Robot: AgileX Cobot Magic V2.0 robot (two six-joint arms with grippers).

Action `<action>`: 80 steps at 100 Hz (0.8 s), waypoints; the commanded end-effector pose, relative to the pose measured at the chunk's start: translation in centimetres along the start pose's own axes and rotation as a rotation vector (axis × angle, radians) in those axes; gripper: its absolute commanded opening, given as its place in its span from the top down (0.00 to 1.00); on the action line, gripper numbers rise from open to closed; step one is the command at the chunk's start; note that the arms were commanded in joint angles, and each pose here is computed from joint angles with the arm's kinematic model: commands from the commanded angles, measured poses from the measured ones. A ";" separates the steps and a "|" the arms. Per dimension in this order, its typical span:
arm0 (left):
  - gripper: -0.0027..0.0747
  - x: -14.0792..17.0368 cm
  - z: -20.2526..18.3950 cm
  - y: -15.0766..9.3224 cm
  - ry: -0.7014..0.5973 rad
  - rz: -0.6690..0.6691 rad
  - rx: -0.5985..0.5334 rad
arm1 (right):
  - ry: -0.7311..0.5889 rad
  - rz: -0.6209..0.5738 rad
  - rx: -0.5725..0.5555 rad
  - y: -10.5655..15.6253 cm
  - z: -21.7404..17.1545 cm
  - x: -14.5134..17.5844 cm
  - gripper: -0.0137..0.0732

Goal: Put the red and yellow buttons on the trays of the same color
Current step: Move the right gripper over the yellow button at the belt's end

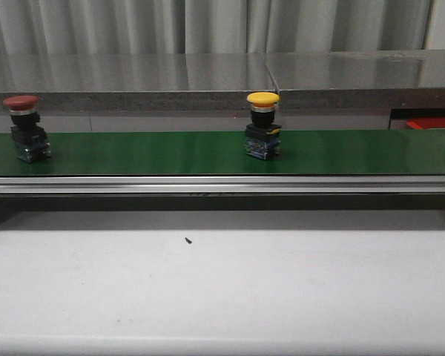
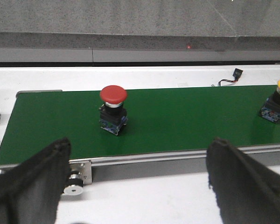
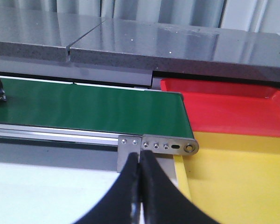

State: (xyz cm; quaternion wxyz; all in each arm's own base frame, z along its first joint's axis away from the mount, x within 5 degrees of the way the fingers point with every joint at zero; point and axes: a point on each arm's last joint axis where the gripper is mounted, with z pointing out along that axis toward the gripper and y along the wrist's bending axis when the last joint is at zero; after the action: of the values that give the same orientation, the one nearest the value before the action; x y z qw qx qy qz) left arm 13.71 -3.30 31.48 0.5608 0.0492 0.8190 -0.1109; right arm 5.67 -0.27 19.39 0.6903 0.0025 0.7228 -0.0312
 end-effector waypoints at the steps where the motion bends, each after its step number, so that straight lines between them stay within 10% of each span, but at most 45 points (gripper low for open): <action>1: 0.41 0.2 -1.2 0.0 -0.135 -0.010 0.011 | -0.148 -0.004 0.011 -0.1 -0.2 -1.3 0.96; 20: 0.99 2.8 -1.8 0.3 -0.144 -0.059 0.020 | -0.277 -0.003 0.018 -0.2 -0.5 -2.7 0.96; 39: 0.99 2.9 -1.9 0.3 -0.146 -0.058 0.020 | -0.225 0.047 0.004 -0.3 -1.5 -6.7 0.96; 80: 0.99 2.9 -1.9 0.3 -0.146 -0.058 0.020 | 0.437 0.040 -0.061 -0.3 2.5 -18.4 0.96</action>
State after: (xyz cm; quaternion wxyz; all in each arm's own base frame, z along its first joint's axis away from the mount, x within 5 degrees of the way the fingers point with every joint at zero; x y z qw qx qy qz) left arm 10.80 -2.71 27.89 0.5763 0.0321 0.8066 -0.1273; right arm 6.88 0.09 35.08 0.5266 0.0017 0.8501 0.0024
